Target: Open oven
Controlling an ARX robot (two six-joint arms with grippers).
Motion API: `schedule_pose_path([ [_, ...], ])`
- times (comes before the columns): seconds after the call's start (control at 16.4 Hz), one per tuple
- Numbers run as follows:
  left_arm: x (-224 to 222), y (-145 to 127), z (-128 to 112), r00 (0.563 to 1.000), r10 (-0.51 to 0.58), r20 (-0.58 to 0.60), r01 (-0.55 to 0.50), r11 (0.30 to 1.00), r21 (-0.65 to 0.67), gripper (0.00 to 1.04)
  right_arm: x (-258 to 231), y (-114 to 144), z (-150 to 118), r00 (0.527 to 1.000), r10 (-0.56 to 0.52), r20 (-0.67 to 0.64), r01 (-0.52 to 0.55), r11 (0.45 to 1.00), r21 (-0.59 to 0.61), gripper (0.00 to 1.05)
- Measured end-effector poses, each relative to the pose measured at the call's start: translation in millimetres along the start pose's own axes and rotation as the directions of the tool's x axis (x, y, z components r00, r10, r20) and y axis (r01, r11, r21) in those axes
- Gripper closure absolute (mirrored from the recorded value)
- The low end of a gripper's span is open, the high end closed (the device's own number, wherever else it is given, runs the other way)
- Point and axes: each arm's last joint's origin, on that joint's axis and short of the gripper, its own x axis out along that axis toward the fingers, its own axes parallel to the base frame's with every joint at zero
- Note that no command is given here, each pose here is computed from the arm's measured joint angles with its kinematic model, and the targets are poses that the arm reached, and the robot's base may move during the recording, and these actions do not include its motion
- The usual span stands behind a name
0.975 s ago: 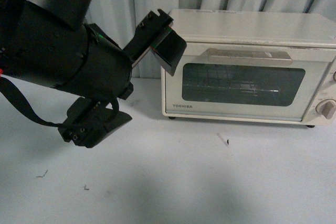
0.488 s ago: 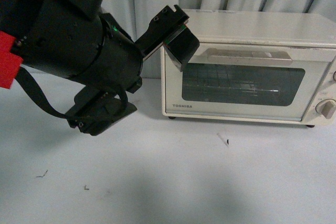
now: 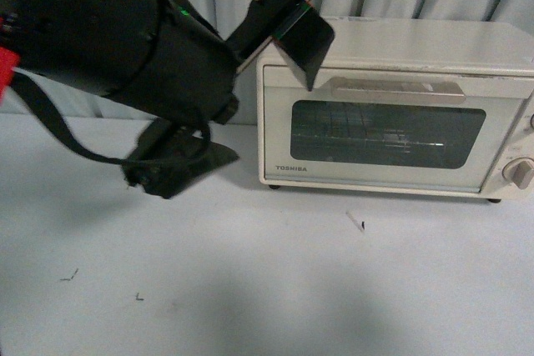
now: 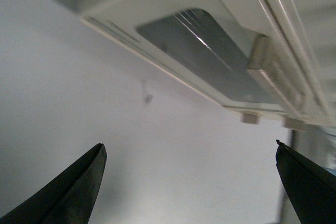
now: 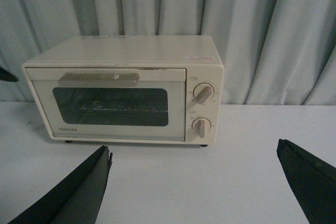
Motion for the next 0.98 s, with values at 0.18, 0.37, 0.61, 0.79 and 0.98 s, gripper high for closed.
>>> schedule_pose_path([
  [0.18,106.0,1.9,-49.8,0.891,-0.144,-0.431,0.014,0.957,-0.29,0.07,0.0,0.0,0.0,1.0,0.0,0.0,0.0,1.0,0.0,0.06],
  [0.37,105.8,13.4,-51.8,0.896,-0.112,-0.429,-0.021,0.956,-0.294,0.07,0.0,0.0,0.0,1.0,0.0,0.0,0.0,1.0,0.0,0.06],
  [0.61,111.3,16.1,-55.7,0.884,-0.047,-0.465,-0.086,0.962,-0.26,0.07,0.0,0.0,0.0,1.0,0.0,0.0,0.0,1.0,0.0,0.06],
  [0.79,122.5,22.3,-56.1,0.871,0.01,-0.49,-0.134,0.967,-0.217,0.07,0.0,0.0,0.0,1.0,0.0,0.0,0.0,1.0,0.0,0.06],
  [0.98,123.2,32.4,-50.5,0.874,0.051,-0.482,-0.167,0.966,-0.199,0.07,0.0,0.0,0.0,1.0,0.0,0.0,0.0,1.0,0.0,0.06],
])
